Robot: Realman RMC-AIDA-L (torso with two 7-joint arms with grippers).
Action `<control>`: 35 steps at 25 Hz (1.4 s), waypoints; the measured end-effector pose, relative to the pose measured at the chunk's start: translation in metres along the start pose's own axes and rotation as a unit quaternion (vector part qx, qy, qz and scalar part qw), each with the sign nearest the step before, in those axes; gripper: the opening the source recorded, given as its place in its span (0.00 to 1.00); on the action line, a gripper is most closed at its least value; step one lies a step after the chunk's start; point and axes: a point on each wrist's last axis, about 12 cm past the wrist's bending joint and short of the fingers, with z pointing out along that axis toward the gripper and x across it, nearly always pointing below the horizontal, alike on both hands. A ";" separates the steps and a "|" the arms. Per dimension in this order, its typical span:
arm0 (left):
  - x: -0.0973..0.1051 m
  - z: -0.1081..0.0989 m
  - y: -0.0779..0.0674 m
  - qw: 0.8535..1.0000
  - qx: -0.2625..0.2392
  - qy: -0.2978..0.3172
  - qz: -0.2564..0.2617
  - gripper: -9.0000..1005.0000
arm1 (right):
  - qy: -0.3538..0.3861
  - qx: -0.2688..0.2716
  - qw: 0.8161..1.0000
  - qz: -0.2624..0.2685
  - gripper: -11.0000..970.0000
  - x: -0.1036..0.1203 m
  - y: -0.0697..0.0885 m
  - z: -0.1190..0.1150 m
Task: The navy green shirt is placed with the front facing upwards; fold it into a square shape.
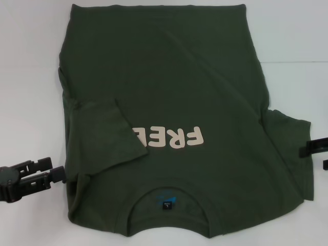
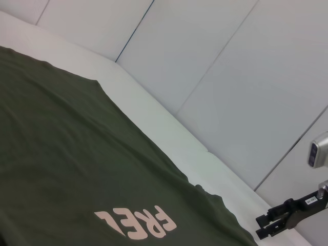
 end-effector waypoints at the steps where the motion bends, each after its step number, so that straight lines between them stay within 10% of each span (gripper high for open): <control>1: 0.000 0.000 0.000 1.000 0.001 0.000 0.000 0.81 | -0.001 -0.001 1.000 0.000 0.91 0.000 0.001 0.001; 35: -0.004 0.005 0.001 1.000 0.001 0.000 0.006 0.81 | -0.010 -0.001 1.000 0.002 0.90 0.003 0.005 0.018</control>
